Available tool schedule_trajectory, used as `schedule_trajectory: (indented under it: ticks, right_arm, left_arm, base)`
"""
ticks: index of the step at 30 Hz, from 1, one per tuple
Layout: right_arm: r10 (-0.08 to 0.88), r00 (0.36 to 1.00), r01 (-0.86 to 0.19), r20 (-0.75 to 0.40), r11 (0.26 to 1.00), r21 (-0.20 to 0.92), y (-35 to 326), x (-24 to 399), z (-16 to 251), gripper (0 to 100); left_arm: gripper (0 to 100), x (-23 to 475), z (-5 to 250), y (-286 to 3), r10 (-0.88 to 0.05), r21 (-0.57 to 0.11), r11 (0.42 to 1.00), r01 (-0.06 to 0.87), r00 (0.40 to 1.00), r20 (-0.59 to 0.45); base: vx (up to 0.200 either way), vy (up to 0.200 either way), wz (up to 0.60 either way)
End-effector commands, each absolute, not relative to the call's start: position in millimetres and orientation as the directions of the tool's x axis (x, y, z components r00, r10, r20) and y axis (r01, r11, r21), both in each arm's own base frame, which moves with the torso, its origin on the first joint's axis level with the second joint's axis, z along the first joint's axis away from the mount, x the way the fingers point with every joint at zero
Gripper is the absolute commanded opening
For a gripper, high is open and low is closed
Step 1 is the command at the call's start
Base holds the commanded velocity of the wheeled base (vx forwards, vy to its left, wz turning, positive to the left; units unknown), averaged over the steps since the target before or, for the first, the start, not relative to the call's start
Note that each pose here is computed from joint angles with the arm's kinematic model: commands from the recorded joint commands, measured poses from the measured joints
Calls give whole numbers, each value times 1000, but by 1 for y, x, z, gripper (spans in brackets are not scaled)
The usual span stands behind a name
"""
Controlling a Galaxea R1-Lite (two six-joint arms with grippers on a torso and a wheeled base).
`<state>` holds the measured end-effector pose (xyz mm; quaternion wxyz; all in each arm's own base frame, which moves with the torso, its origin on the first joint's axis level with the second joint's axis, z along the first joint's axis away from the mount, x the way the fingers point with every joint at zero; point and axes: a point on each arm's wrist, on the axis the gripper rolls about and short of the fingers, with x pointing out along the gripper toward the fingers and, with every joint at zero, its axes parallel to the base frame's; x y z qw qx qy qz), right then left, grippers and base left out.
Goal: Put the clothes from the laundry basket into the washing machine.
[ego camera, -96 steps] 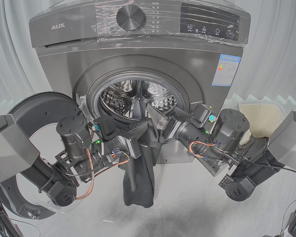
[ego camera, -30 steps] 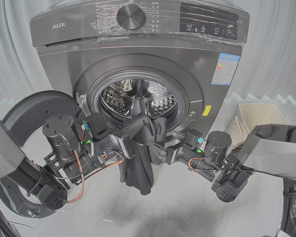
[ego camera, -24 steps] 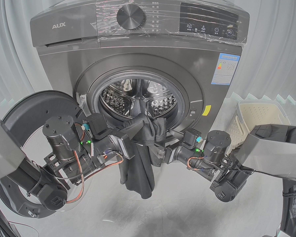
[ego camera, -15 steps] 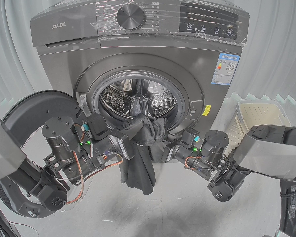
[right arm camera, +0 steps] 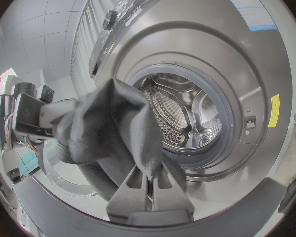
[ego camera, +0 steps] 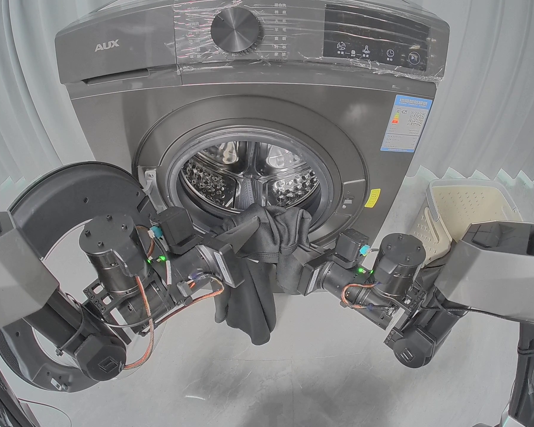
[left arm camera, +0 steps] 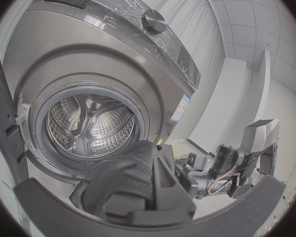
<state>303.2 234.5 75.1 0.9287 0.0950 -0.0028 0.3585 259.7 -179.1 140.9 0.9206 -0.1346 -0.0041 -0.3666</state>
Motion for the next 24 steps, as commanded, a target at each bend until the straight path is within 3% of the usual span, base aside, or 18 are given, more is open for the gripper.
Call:
schedule_trajectory:
  ticks: [1, 11, 24]
  right_arm:
    - [679, 726, -686, 105, 708, 168, 235, 291, 92, 0]
    - [638, 738, -673, 220, 721, 167, 224, 275, 138, 0]
    - [637, 722, -686, 271, 710, 158, 217, 267, 158, 0]
  left_arm:
    - [100, 259, 134, -179, -677, -250, 697, 672, 732, 80]
    - [100, 259, 101, -168, -655, -284, 733, 619, 754, -47]
    - [100, 261, 64, -164, -641, -286, 755, 590, 757, -129]
  base:
    - [0, 0, 0]
    - [0, 0, 0]
    - [0, 0, 0]
